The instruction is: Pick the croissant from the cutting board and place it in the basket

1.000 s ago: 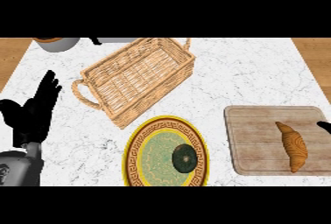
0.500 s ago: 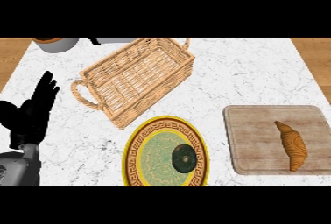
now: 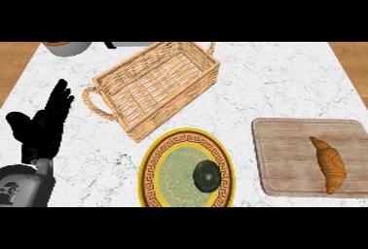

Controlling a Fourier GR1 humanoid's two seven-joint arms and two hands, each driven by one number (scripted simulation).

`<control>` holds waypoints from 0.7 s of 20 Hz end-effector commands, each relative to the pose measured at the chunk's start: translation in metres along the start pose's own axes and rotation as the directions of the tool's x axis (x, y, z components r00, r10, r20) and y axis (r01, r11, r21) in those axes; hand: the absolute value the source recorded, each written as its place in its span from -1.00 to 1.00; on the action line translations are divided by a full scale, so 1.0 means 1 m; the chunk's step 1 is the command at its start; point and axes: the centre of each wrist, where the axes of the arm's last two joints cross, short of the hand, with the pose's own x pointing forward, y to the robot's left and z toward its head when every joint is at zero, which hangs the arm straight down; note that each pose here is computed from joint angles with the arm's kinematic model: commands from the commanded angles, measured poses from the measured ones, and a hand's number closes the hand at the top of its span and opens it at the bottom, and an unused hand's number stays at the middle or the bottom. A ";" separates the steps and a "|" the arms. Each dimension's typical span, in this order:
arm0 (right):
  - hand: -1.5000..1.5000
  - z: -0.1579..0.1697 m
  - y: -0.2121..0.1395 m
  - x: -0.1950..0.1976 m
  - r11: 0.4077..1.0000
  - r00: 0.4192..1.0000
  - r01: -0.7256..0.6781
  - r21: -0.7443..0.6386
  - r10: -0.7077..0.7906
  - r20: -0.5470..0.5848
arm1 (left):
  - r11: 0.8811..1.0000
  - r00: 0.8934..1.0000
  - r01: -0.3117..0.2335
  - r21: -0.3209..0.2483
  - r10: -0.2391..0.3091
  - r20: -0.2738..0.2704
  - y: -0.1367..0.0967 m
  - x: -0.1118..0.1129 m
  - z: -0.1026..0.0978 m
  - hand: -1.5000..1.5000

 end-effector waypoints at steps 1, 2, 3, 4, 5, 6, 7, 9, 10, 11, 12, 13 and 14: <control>-1.00 -0.010 0.017 -0.015 0.999 0.999 0.046 -0.009 -0.046 -0.004 | 1.000 1.000 0.001 -0.017 -0.001 -0.010 0.004 -0.001 -0.006 0.00; -1.00 -0.011 0.030 -0.015 0.998 0.999 0.053 -0.015 -0.053 0.012 | 1.000 1.000 -0.004 -0.028 0.004 0.018 0.003 0.003 -0.004 0.00; -1.00 0.007 0.018 -0.002 0.999 0.999 0.050 -0.010 -0.050 0.014 | 1.000 1.000 0.003 -0.023 -0.003 0.006 0.009 0.012 -0.001 0.00; -1.00 -0.020 0.034 -0.031 0.999 0.999 0.046 -0.001 -0.046 0.015 | 1.000 1.000 -0.011 -0.021 0.011 -0.003 0.008 0.000 -0.005 0.00; -1.00 -0.032 0.041 -0.025 0.997 0.997 0.075 -0.015 -0.075 0.027 | 0.999 1.000 -0.014 -0.045 0.013 -0.006 0.000 -0.008 0.001 0.00; -1.00 -0.017 0.034 -0.021 0.997 0.997 0.075 -0.010 -0.075 0.011 | 1.000 1.000 -0.002 0.003 0.002 0.010 0.000 0.013 -0.009 0.00; -1.00 -0.015 0.044 -0.024 0.998 0.997 0.066 -0.009 -0.066 0.037 | 1.000 1.000 -0.003 -0.020 0.003 0.008 0.011 0.006 -0.017 0.00; -1.00 -0.016 0.069 -0.019 0.998 0.997 0.059 0.006 -0.060 0.051 | 1.000 1.000 -0.011 -0.024 0.011 0.004 -0.013 0.022 -0.013 0.00; -1.00 -0.023 0.068 -0.039 0.997 0.996 0.078 0.010 -0.079 0.046 | 1.000 1.000 -0.014 -0.014 0.014 0.012 -0.014 0.015 -0.017 0.00; -1.00 -0.024 0.073 -0.046 0.998 0.997 0.058 0.002 -0.058 0.050 | 1.000 1.000 -0.019 -0.011 0.019 0.013 -0.016 0.015 0.002 0.00; -1.00 -0.038 0.078 -0.038 0.998 0.996 0.057 -0.023 -0.055 0.073 | 0.999 1.000 0.005 -0.035 -0.005 -0.003 0.009 -0.003 0.001 0.00; -1.00 -0.008 0.115 -0.056 0.997 0.995 0.066 -0.032 -0.064 0.081 | 1.000 1.000 -0.010 -0.016 0.010 -0.001 0.003 -0.002 -0.001 0.00; -1.00 -0.024 0.089 -0.061 0.998 0.995 0.046 -0.045 -0.042 0.095 | 1.000 1.000 -0.006 -0.025 0.006 0.011 -0.017 0.015 -0.017 0.00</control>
